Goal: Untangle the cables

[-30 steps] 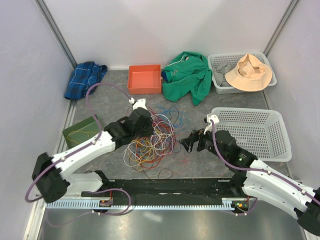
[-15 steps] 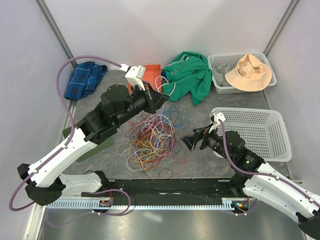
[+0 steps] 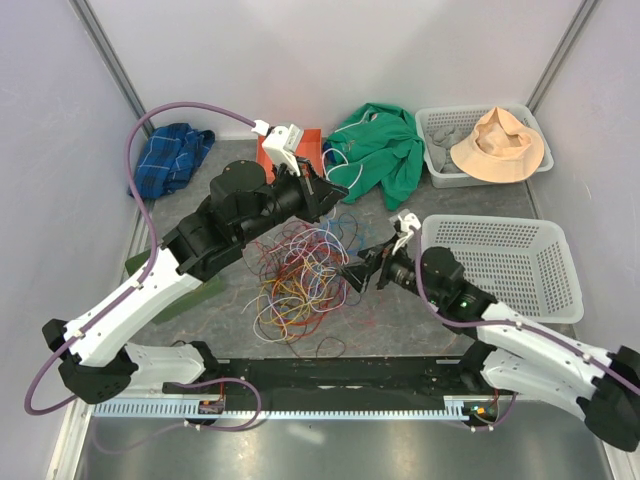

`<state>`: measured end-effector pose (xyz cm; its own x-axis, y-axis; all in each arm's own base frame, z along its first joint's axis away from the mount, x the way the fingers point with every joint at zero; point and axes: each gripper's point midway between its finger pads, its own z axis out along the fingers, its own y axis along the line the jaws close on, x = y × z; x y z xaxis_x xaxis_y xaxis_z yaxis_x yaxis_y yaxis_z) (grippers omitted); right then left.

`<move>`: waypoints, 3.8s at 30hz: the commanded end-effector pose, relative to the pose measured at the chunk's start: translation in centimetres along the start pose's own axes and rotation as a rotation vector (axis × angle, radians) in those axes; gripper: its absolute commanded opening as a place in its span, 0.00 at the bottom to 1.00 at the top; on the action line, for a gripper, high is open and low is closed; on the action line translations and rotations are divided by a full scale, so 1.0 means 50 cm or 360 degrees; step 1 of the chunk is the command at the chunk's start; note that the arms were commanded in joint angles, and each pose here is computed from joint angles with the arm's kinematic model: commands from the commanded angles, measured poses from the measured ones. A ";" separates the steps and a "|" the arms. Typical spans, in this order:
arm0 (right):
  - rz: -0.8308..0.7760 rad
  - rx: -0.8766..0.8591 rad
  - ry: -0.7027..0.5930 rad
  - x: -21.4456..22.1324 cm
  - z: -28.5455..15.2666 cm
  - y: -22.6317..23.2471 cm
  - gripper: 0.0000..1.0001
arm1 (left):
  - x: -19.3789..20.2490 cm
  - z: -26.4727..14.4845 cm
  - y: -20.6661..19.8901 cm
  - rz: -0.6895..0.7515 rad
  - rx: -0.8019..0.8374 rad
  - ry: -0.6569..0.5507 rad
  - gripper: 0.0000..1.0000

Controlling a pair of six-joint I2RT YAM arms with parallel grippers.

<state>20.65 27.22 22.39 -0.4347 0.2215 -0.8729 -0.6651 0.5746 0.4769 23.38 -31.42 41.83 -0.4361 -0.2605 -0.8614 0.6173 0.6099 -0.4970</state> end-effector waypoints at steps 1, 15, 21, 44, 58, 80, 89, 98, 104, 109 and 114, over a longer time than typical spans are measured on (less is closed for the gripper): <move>0.0005 -0.0210 -0.0142 -0.033 0.033 0.048 0.96 | -0.033 -0.007 -0.021 0.0068 0.0063 -0.0065 0.02; 0.0065 -0.0260 -0.0128 -0.015 0.163 0.050 0.38 | -0.020 -0.022 -0.002 0.0040 0.0001 -0.0058 0.02; 0.0056 -0.0088 -0.0231 -0.079 0.152 0.035 0.00 | -0.041 -0.073 0.066 0.0011 -0.0259 -0.0221 0.02; -0.0234 0.0428 -0.0563 -0.552 -0.082 0.144 0.00 | 0.114 -0.126 0.205 -0.0179 -0.0387 -0.0411 0.96; -0.0166 0.0860 -0.0353 -0.433 -0.021 -0.041 0.00 | 0.306 -0.167 0.339 -0.0507 -0.0820 -0.0133 0.90; 0.0015 0.1941 -0.0891 -0.458 -0.352 -0.299 0.00 | 0.419 -0.154 0.355 -0.0638 -0.0858 0.0121 0.89; 0.0296 0.2081 -0.0918 -0.296 -0.441 -0.356 0.00 | 0.453 -0.127 0.345 -0.0631 -0.0813 0.0243 0.89; 0.0333 0.1909 -0.0745 -0.263 -0.386 -0.354 0.80 | 0.467 -0.115 0.338 -0.0569 -0.0775 0.0324 0.91; 0.0306 0.1427 -0.0564 -0.274 -0.266 -0.307 0.88 | 0.457 -0.117 0.339 -0.0546 -0.0765 0.0286 0.92; 0.0249 0.0854 -0.0324 -0.214 -0.139 -0.228 0.89 | 0.469 -0.110 0.353 -0.0537 -0.0831 0.0313 0.92; 0.0149 0.0682 -0.0053 -0.085 -0.056 -0.177 0.89 | 0.504 -0.087 0.379 -0.0530 -0.0984 0.0418 0.91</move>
<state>27.97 14.26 23.18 -0.4189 0.3975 -0.8164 -0.1340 0.8622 0.4885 19.88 -22.38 11.03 -0.7335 -0.3635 -0.5743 0.0064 0.8412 -0.5407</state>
